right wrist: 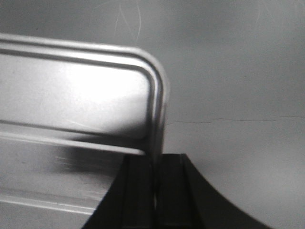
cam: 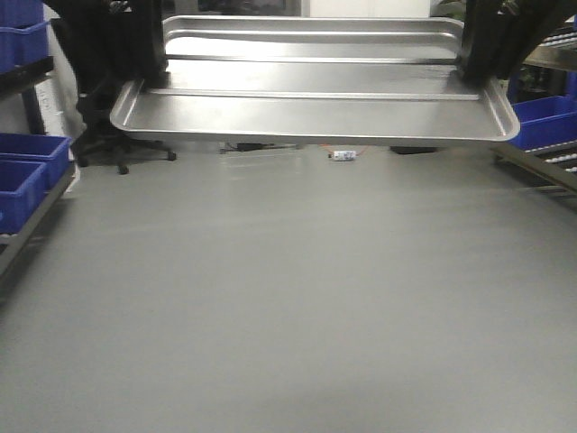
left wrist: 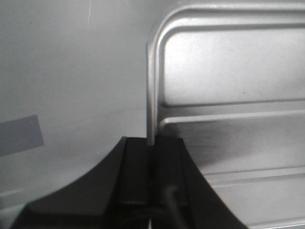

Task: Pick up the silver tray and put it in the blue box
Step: 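Turn the base away from the conveyor shelf holding the tray, then drive the base across the room carrying the tray in both grippers, then drive up to the shelf and stop above the blue bin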

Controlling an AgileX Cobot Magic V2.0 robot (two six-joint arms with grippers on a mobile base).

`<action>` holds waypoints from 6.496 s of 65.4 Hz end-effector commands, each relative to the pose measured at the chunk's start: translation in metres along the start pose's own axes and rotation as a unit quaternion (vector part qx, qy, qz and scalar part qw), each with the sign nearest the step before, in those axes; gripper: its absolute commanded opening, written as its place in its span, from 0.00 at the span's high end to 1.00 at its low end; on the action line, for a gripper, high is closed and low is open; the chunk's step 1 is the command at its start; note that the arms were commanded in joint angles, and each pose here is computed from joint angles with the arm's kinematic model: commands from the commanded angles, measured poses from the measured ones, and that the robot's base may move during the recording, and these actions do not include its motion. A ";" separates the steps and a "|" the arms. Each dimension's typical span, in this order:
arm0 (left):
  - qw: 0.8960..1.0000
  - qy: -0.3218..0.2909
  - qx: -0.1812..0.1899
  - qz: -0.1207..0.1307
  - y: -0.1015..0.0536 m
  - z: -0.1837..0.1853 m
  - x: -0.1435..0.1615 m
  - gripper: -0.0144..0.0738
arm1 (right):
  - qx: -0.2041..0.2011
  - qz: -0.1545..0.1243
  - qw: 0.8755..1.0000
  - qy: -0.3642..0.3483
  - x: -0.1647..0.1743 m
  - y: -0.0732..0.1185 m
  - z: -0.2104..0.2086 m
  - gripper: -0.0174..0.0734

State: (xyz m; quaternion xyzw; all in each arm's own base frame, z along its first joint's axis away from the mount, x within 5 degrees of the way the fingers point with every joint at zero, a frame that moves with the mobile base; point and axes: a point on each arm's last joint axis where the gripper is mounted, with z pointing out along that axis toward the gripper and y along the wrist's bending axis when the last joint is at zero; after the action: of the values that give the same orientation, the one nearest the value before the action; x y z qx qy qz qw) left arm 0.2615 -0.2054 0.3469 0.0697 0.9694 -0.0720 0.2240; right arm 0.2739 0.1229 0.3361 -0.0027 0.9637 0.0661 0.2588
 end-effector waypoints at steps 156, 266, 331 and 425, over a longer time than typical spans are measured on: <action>0.999 -0.033 -0.006 0.009 0.005 -0.021 -0.005 0.96 | 0.004 -0.019 0.998 -0.058 -0.011 -0.005 -0.022 0.75; 0.999 -0.033 -0.006 0.009 0.005 -0.021 -0.005 0.96 | 0.005 -0.018 0.998 -0.058 -0.011 -0.006 -0.022 0.75; 0.999 -0.034 -0.006 0.009 0.005 -0.021 -0.005 0.96 | 0.005 -0.018 0.998 -0.058 -0.011 -0.006 -0.022 0.75; 0.999 -0.034 -0.006 0.009 0.005 -0.021 -0.005 0.96 | 0.005 -0.018 0.998 -0.058 -0.011 -0.006 -0.022 0.75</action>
State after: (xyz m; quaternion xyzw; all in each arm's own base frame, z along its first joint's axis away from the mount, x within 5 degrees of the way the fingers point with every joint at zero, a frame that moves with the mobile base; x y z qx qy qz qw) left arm 0.2626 -0.2066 0.3447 0.0699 0.9700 -0.0714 0.2216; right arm 0.2740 0.1229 0.3362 -0.0027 0.9634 0.0665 0.2596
